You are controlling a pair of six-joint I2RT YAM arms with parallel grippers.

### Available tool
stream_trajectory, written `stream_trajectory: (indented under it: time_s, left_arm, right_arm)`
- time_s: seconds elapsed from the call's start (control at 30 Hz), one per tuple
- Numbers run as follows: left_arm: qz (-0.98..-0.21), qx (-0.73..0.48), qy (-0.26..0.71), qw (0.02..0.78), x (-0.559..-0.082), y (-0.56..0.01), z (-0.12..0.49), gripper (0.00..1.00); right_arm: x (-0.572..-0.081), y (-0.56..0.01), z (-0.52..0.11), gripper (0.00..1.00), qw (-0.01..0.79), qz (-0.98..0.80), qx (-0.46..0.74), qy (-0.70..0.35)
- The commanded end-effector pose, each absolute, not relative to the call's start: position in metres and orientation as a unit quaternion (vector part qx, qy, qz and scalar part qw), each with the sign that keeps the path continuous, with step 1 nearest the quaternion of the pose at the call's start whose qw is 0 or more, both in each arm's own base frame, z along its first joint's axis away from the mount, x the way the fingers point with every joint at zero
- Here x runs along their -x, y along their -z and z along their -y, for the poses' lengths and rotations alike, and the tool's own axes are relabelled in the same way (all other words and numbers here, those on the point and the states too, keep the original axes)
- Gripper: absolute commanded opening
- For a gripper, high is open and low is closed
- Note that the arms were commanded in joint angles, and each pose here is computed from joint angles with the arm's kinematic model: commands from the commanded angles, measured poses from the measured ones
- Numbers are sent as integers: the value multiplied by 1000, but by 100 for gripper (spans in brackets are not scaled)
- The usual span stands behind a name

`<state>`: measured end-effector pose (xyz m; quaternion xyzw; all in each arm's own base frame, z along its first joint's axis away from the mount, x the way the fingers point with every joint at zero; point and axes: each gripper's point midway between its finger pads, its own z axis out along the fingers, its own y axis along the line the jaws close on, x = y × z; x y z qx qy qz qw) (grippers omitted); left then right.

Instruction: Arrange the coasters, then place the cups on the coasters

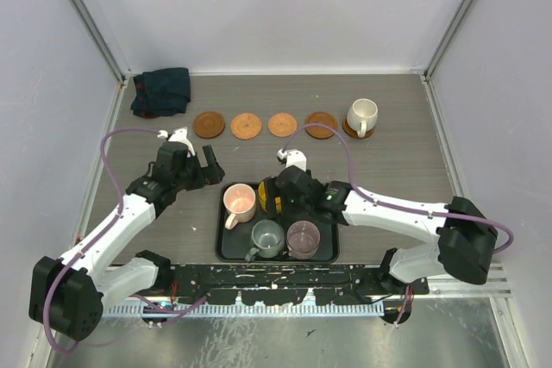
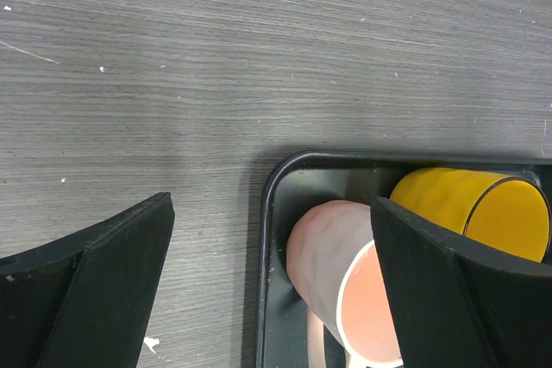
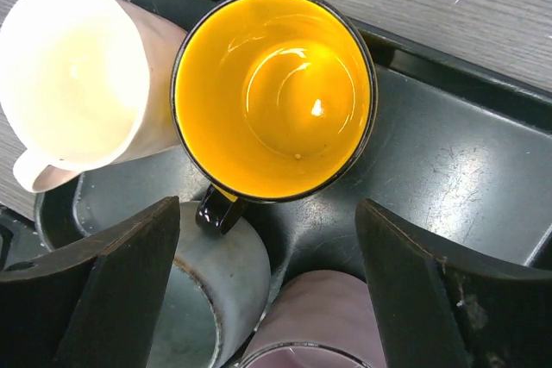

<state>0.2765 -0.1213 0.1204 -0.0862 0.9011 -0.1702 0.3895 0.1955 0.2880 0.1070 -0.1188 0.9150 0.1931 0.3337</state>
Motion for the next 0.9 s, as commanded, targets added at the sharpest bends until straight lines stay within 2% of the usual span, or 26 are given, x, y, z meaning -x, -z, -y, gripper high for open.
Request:
stream_trajectory:
  time_s: [0.0,0.33,0.53,0.73,0.87]
  left_arm:
    - [-889,86,186,410,-285,-130,126,98]
    - [-890,88,185,407,-285,-127,126,98]
    - [-890,89,187,406,-286,-126,127,98]
    - [-890,91,189,405,-287,-125,127,98]
    - [-890,93,190,405,-287,-125,128,98]
  right_arm:
    - [-207,-118,-307,87,352,-907,104,-205]
    - [-209,-91,-300,86,334,-925,102,-148]
    - [-212,-84,-274,77,337,-934,80,-86]
    - [-207,-84,-264,72,332,-937,77,-77]
    - [-203,-82,-269,64,321,-939,87,-89]
